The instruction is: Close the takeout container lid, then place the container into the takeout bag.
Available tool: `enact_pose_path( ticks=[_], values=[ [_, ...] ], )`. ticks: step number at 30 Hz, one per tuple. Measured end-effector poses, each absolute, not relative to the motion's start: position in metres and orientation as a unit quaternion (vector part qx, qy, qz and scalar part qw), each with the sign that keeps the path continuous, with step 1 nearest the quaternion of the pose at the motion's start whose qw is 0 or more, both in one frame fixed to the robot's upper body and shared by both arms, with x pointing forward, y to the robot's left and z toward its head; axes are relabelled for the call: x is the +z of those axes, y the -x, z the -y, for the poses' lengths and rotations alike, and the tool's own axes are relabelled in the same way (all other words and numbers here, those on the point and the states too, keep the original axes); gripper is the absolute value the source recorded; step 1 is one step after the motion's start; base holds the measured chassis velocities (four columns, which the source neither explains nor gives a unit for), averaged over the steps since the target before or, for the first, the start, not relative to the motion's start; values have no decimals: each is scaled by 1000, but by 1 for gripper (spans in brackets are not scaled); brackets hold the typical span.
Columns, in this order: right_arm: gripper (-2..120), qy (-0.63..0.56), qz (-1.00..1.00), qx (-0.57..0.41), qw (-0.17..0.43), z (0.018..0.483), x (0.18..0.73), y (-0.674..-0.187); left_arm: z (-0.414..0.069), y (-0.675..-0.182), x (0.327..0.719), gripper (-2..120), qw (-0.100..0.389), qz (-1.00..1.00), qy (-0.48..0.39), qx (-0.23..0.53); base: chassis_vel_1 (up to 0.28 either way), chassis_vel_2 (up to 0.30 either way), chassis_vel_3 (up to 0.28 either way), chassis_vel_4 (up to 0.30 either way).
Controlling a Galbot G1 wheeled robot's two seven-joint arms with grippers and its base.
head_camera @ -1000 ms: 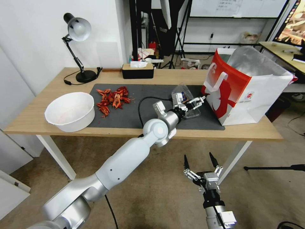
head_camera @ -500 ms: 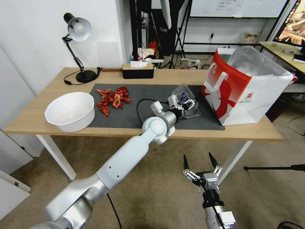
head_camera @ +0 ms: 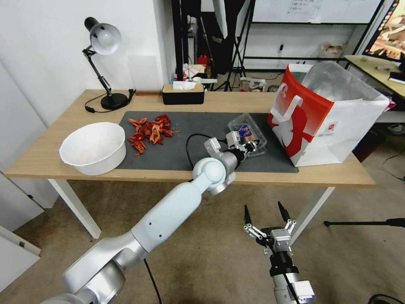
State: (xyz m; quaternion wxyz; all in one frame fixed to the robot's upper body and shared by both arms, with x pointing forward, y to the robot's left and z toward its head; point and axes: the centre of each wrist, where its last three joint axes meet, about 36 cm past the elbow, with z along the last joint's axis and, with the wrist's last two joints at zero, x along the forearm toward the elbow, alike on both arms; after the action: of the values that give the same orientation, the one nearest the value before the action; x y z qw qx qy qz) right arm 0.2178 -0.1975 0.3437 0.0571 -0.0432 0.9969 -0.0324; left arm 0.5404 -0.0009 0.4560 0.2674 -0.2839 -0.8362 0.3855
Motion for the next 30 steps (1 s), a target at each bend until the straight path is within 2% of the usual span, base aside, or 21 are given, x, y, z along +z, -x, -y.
enact_pose_path(
  ticks=[10, 13, 21, 30],
  values=[
    [100, 30, -997, -17, 66, 209, 367, -230, 0, -540, 455, 0, 271, 852, 280, 349, 0, 0, 0, 0],
    [100, 25, -997, 14, 67, 216, 379, -234, 0, -540, 456, 0, 272, 853, 280, 346, 0, 0, 0, 0],
    [100, 22, -976, 208, 54, 240, 438, -253, -3, -542, 457, 0, 270, 855, 278, 345, 0, 0, 0, 0],
    [100, 42, -956, 288, 45, 250, 467, -267, -5, -543, 456, 0, 270, 855, 277, 346, 0, 0, 0, 0]
  ],
)
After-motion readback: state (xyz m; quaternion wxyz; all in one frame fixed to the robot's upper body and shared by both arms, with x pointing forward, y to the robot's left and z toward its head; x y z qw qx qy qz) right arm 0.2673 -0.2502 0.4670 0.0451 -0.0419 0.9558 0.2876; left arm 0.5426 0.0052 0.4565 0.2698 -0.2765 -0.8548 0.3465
